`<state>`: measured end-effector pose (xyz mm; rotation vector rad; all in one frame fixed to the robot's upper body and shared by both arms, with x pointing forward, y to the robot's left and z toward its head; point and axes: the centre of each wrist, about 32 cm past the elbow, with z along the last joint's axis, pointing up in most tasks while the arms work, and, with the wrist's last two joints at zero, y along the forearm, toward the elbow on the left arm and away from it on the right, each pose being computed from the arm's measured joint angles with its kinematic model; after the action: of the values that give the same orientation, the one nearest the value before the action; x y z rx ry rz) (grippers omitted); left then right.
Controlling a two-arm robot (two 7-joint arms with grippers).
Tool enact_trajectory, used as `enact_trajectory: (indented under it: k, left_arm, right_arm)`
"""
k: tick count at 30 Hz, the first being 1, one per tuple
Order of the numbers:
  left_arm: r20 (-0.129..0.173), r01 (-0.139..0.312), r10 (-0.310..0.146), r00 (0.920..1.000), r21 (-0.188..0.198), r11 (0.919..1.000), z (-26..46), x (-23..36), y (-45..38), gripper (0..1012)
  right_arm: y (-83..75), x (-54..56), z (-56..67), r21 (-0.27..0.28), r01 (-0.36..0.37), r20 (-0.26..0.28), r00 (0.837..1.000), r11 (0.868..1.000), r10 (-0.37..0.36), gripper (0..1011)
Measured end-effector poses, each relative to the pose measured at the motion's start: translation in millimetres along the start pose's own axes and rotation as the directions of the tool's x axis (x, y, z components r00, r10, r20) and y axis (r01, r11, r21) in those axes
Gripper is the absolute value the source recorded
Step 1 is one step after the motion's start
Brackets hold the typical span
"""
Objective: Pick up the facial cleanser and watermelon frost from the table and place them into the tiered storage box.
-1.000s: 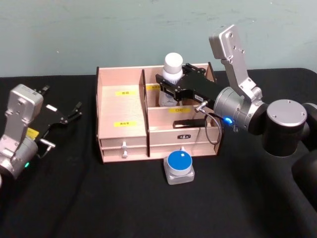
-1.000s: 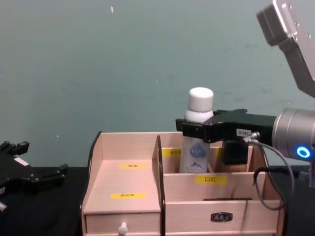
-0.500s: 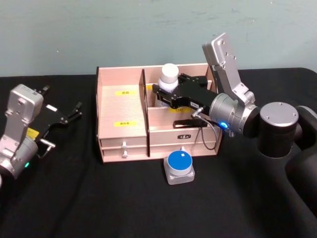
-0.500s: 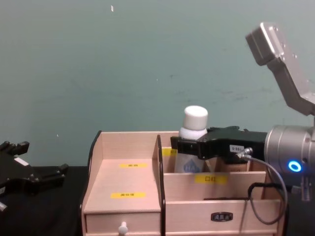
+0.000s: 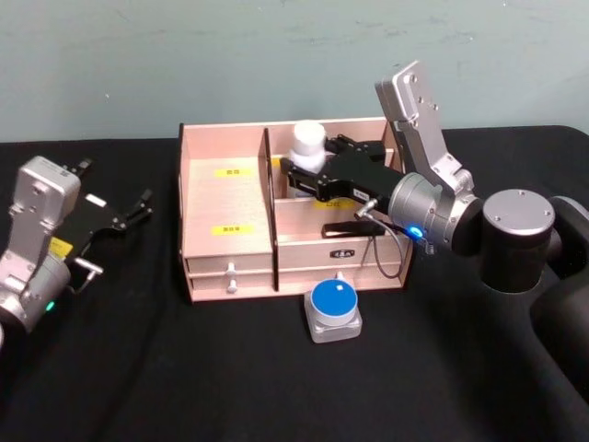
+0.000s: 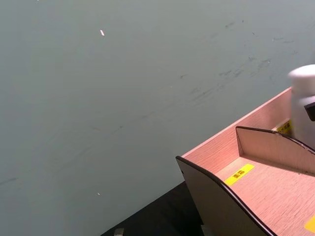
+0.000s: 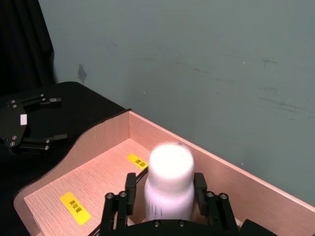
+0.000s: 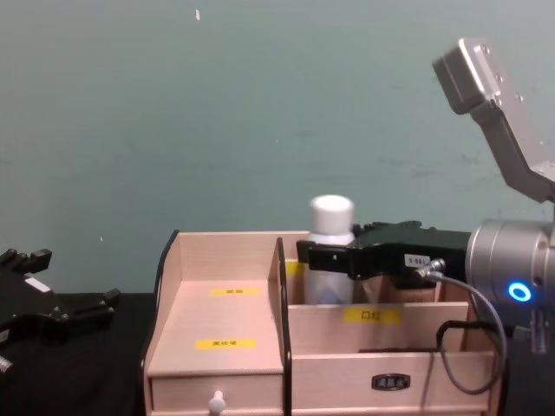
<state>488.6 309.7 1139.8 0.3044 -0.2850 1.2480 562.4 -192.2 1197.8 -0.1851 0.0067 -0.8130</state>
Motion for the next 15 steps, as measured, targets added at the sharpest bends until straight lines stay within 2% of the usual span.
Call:
enact_trajectory:
  k: [5,11,15]
  left_arm:
    - [0.000,0.000,0.000,1.0000,0.000,1.0000,0.0,0.0,0.0,1010]
    - [0.000,0.000,0.000,1.0000,0.000,1.0000,0.0,0.0,0.0,1010]
    - [0.000,0.000,0.000,1.0000,0.000,1.0000,0.0,0.0,0.0,1010]
  right_arm:
    - [-0.2,0.0,0.2,0.001,0.000,0.000,1.000,1.000,0.000,850]
    - [-5.8,-1.8,6.8,0.008,-0.003,0.012,1.000,1.000,0.003,1002]
    - [-12.9,-4.2,15.3,0.007,-0.006,0.029,1.000,1.000,0.006,1002]
